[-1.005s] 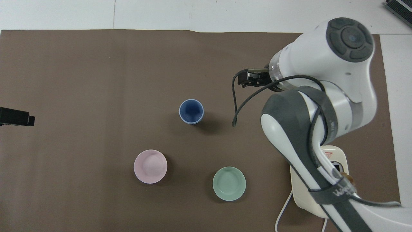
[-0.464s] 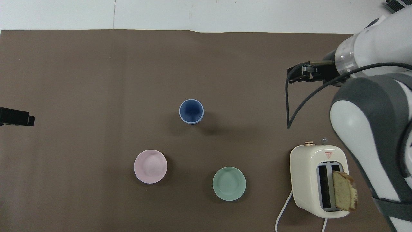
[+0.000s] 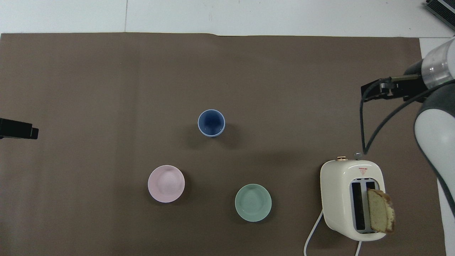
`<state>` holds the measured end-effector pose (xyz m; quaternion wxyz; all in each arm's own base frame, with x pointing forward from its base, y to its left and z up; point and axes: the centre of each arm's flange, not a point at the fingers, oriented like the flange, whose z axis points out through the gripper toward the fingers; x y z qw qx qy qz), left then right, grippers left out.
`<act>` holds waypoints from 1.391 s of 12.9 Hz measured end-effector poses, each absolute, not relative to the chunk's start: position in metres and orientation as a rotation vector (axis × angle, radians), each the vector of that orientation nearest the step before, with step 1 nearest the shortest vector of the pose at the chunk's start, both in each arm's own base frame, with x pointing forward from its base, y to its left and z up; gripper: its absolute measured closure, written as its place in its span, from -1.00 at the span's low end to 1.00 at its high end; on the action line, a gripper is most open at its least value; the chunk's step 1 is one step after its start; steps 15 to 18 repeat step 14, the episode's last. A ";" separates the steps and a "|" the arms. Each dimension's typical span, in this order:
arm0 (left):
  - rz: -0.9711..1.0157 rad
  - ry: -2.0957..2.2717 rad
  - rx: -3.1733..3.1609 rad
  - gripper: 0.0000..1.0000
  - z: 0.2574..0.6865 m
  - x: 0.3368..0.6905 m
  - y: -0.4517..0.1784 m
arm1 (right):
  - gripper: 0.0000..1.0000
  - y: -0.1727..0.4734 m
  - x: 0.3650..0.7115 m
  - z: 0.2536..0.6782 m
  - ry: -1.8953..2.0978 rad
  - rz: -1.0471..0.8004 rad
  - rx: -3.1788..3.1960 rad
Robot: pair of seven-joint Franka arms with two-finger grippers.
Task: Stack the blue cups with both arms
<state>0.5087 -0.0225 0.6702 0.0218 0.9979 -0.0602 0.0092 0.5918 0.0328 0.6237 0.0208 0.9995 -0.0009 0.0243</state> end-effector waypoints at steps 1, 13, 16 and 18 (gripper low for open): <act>0.029 -0.186 3.092 -1.00 0.670 0.509 -0.022 | -1.00 0.022 0.590 0.625 -0.007 0.065 3.096; 0.028 -0.186 3.092 -1.00 0.670 0.509 -0.022 | -1.00 0.017 0.585 0.634 -0.011 0.084 3.097; 0.022 -0.186 3.092 -1.00 0.670 0.508 -0.022 | -1.00 0.017 0.585 0.634 -0.012 0.084 3.096; 0.022 -0.186 3.092 -1.00 0.670 0.508 -0.022 | -1.00 0.017 0.585 0.634 -0.012 0.084 3.096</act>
